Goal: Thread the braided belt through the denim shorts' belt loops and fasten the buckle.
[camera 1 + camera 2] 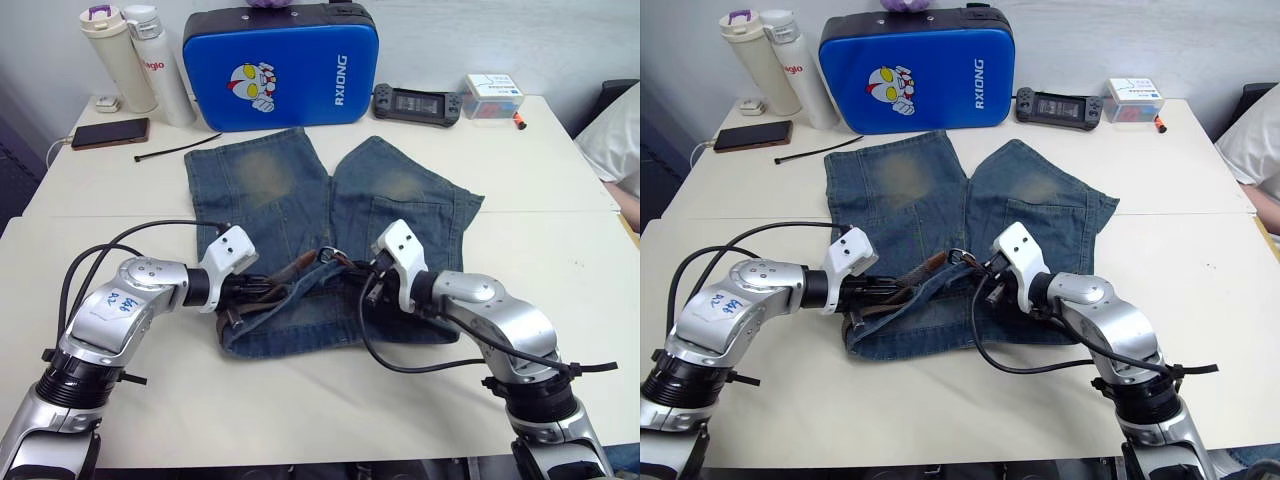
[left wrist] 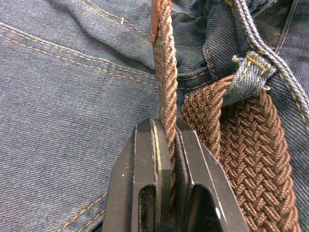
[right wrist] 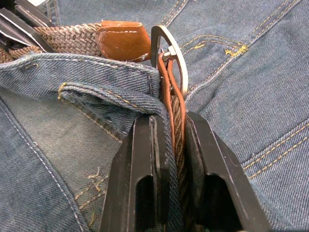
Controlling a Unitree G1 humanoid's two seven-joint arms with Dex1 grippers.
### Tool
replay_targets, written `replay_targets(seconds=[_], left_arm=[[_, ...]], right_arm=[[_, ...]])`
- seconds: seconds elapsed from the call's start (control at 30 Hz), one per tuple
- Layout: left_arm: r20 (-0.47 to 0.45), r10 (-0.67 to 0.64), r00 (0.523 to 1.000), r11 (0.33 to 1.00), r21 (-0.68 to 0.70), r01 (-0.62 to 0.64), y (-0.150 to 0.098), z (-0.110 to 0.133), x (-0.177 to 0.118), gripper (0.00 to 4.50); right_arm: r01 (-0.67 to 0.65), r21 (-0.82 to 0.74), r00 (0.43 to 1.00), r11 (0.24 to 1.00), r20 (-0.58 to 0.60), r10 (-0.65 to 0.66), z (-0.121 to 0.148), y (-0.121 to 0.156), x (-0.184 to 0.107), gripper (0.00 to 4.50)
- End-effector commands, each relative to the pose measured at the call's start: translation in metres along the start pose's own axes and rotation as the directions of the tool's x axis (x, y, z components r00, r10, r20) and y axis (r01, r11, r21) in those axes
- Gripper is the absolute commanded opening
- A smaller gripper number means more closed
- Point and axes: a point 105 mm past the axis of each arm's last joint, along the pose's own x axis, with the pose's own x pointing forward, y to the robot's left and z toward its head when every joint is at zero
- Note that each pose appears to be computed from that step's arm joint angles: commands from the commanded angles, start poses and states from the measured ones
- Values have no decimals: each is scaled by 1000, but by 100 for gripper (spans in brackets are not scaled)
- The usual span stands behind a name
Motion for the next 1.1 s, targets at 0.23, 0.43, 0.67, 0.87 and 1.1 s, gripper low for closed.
replay_targets(seconds=[0.23,0.43,0.67,0.87,1.1], left_arm=[[32,-12,999,1000,28,12,-5,11,1,0],[34,-9,999,1000,26,8,-5,11,2,0],[38,-1,999,1000,19,0,-3,12,3,0],[26,62,998,996,-58,-60,10,14,4,0],[29,22,999,999,-28,-21,0,24,14,0]], right_arm=[[95,3,995,996,34,-95,16,-12,-7,16],[179,120,981,976,54,-187,20,-22,-8,16],[123,42,991,992,56,-125,26,-8,-6,16],[100,-25,994,995,46,-98,27,-1,-7,16],[65,-49,997,997,46,-63,30,10,-2,16]])
